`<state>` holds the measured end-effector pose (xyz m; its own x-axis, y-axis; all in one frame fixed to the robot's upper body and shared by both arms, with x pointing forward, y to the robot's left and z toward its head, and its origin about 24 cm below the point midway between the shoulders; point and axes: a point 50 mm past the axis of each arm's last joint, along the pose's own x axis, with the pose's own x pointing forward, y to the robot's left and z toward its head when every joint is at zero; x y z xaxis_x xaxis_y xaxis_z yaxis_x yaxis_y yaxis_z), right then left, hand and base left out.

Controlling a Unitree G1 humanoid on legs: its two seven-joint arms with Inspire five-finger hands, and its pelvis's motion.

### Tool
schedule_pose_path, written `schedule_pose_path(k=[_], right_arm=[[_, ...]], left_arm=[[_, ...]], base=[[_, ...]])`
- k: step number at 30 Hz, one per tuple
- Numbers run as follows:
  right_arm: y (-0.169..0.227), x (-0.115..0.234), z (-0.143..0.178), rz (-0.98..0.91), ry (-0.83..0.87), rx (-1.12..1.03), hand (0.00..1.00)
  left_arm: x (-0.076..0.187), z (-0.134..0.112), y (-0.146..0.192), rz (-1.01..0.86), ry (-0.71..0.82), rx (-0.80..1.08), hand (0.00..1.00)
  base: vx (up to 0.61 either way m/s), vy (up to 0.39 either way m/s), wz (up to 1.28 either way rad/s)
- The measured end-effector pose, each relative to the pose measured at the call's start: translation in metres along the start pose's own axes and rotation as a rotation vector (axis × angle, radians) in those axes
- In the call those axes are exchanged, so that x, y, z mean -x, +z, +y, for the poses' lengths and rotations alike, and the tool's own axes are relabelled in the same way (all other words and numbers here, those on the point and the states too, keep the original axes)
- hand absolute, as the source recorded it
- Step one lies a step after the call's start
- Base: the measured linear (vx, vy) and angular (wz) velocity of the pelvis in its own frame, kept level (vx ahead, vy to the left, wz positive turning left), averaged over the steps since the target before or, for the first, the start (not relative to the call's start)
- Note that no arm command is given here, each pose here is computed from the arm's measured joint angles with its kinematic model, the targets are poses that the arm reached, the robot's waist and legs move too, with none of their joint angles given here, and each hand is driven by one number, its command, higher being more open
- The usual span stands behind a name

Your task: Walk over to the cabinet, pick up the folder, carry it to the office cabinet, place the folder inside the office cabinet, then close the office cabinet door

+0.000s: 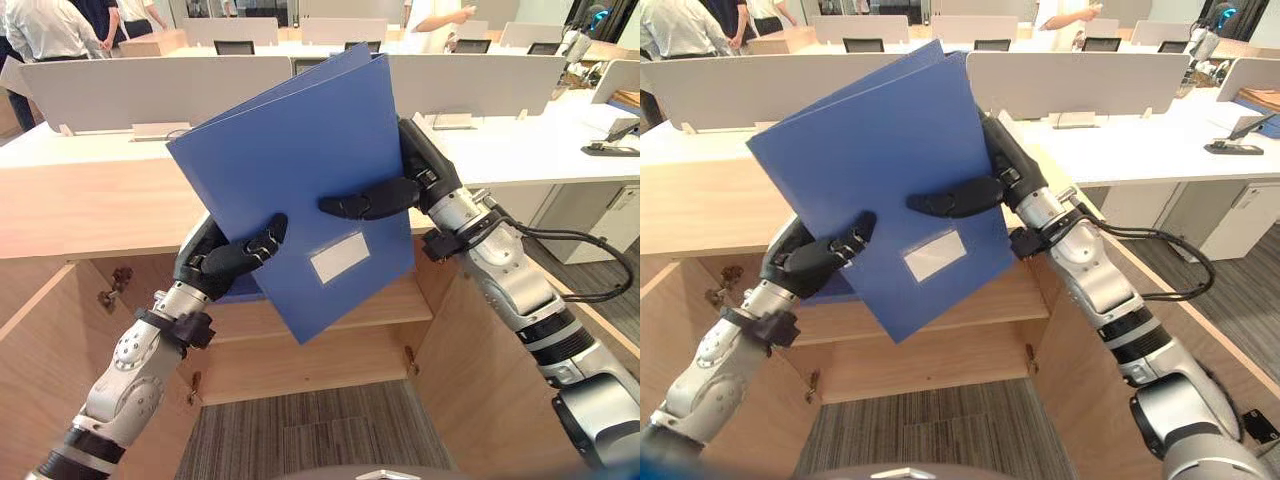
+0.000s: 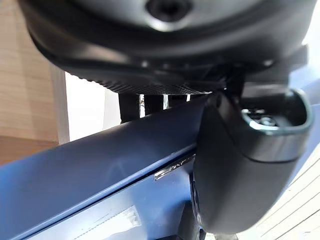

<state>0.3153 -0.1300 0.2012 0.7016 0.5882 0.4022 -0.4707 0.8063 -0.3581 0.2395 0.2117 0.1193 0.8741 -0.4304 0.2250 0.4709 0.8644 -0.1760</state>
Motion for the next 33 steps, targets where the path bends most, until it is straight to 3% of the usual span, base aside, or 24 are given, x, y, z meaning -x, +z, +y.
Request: schedule_pose_path(k=[9,10,14,21,26,33], right_arm=[[-0.029,0.035,-0.002,0.302,0.239,-0.199,0.00],[-0.035,0.041,0.000,0.356,0.269,-0.217,0.00],[-0.037,0.045,0.004,0.396,0.313,-0.184,0.00],[0.022,0.016,0.026,0.086,0.502,0.104,0.00],[0.030,0.008,0.052,-0.038,0.543,0.144,0.00],[0.024,0.018,0.080,-0.101,0.530,0.099,0.00]], left_arm=[[0.013,0.016,-0.008,0.204,-0.076,-0.055,0.00],[0.016,0.020,-0.010,0.240,-0.081,-0.072,1.00],[0.030,0.023,-0.023,0.340,-0.100,-0.094,1.00],[0.061,0.007,-0.059,0.580,-0.297,-0.100,1.00],[0.079,-0.009,-0.079,0.674,-0.413,-0.047,1.00],[0.109,-0.015,-0.114,0.768,-0.368,0.014,1.00]], base=[[0.00,-0.004,-0.03],[-0.04,-0.043,-0.01],[-0.04,-0.049,-0.02],[0.01,-0.036,-0.01],[0.00,0.000,0.00],[0.00,0.001,0.00]])
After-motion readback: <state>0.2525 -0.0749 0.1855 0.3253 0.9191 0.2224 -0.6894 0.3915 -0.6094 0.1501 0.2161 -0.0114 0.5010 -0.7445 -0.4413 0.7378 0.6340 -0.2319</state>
